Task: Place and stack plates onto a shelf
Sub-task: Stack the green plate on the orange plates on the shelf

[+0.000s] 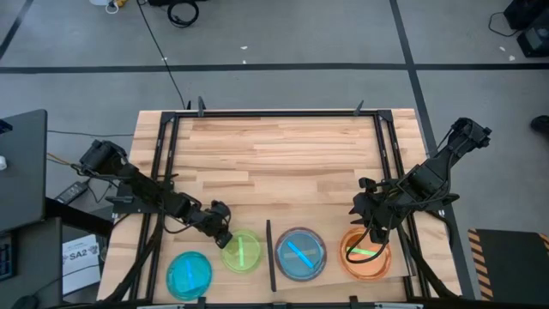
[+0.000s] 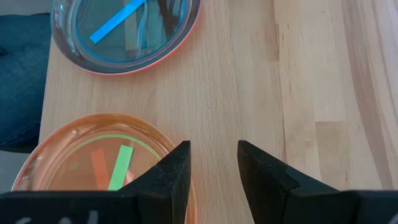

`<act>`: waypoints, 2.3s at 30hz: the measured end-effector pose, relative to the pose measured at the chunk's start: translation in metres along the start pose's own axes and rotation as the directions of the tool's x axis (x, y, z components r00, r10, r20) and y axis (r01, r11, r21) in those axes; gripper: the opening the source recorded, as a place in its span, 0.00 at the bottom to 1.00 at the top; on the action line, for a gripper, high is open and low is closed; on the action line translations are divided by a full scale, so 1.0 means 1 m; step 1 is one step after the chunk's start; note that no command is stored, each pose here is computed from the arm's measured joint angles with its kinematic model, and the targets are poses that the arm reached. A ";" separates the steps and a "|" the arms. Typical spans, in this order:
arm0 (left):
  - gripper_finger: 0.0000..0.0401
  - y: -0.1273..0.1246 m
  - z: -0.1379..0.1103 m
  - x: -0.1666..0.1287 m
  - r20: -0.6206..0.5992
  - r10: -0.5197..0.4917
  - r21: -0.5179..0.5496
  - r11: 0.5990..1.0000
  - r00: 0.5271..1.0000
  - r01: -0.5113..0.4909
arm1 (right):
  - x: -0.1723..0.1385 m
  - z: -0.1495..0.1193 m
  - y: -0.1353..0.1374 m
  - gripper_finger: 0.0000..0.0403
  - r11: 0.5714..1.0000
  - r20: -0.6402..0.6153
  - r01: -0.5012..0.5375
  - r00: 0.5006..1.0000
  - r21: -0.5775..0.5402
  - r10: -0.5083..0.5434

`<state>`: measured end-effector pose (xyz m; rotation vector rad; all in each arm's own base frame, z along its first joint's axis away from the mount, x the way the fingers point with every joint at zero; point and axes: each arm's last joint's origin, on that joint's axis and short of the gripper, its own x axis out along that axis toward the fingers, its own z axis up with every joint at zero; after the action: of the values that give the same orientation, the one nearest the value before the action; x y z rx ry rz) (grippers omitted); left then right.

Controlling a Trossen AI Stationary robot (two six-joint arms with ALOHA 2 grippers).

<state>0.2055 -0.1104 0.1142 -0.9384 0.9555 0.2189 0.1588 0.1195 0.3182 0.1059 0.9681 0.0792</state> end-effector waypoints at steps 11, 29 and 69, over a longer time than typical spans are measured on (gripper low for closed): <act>0.02 -0.002 -0.001 -0.003 -0.049 -0.023 -0.005 1.000 0.999 0.023 | 0.000 0.000 0.000 0.34 1.000 0.000 0.000 1.000 0.000 0.000; 0.02 -0.016 0.005 -0.036 -0.058 -0.167 -0.010 0.986 0.984 0.167 | 0.000 0.000 0.000 0.34 1.000 0.000 0.000 1.000 -0.001 0.000; 0.02 0.025 0.050 -0.103 0.105 -0.049 -0.045 0.998 0.993 0.054 | 0.001 0.011 -0.006 0.34 0.987 0.138 0.123 0.985 -0.105 -0.108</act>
<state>0.1613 -0.0340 0.1915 -0.9848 0.8324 0.2457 0.1690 0.1131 0.3229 -0.0494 0.8343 0.0201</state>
